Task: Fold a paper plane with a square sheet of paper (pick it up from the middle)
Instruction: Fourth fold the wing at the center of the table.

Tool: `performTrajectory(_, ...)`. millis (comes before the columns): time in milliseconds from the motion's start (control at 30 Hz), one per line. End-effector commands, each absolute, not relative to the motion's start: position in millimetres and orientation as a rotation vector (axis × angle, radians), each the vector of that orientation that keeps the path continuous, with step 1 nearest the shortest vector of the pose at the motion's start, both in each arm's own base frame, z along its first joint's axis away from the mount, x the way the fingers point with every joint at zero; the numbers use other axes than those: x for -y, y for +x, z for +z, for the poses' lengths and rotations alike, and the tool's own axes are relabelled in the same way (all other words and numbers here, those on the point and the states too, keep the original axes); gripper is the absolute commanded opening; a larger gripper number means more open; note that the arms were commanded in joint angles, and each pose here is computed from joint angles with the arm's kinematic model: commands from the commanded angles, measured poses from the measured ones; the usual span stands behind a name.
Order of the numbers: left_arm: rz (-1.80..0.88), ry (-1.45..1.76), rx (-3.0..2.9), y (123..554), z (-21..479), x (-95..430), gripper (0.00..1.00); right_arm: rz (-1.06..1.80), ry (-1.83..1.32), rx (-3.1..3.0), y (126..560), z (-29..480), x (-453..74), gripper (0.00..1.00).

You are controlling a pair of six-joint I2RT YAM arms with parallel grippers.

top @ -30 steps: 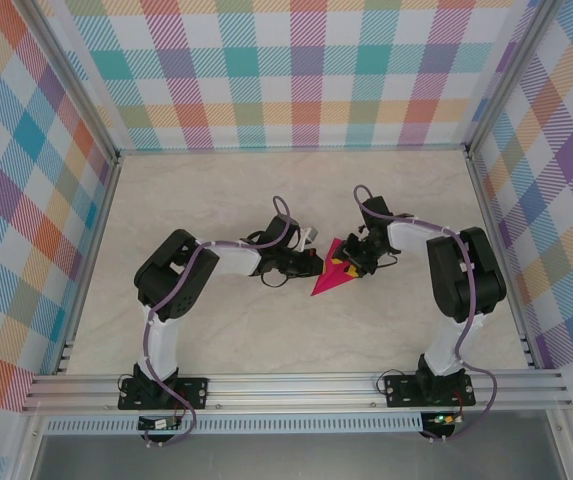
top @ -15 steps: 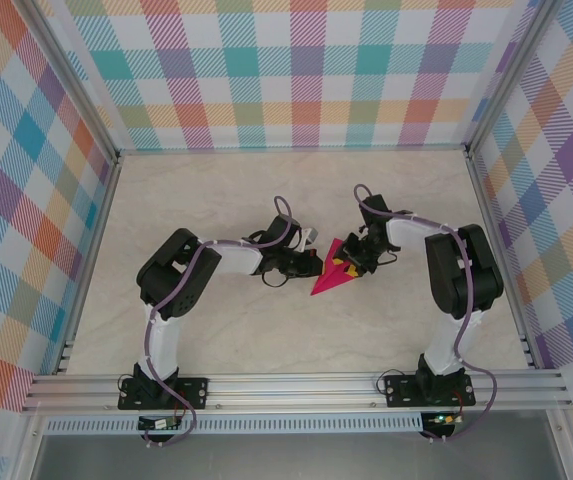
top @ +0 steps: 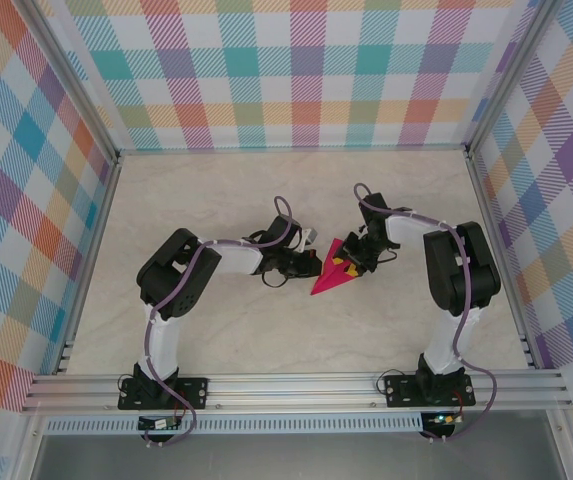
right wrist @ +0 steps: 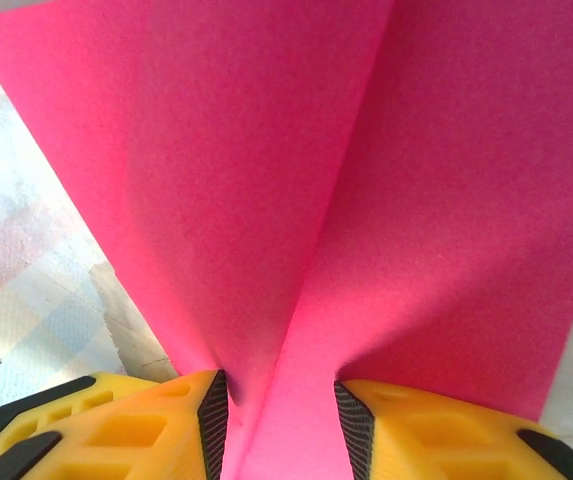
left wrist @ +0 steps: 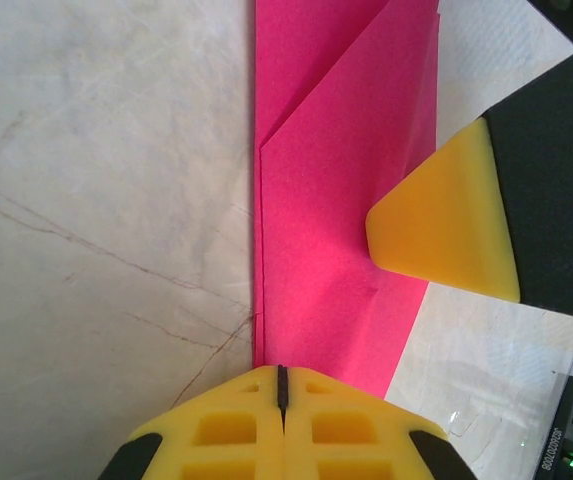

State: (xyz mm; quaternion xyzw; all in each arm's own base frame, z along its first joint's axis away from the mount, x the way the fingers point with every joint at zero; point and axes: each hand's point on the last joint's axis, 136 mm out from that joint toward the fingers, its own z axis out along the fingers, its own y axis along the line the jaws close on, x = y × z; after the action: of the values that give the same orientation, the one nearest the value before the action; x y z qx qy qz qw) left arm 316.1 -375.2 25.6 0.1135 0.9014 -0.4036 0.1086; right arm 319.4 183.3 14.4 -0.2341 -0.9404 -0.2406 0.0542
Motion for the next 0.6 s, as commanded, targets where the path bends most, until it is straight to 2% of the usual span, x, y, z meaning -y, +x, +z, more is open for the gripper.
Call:
performTrajectory(0,-1.155,0.364,-2.669,314.2,21.4,377.4,0.02,-0.381,-0.744,2.793,279.0,-41.4,-150.8,0.41)
performTrajectory(267,-1.154,0.364,-2.652,316.0,28.8,377.3,0.02,-0.325,-0.741,2.786,276.9,-47.6,-148.7,0.41)
performTrajectory(567,-1.2,0.382,-2.551,322.7,65.0,383.6,0.02,-0.256,-0.756,2.785,273.9,-53.0,-145.2,0.41)
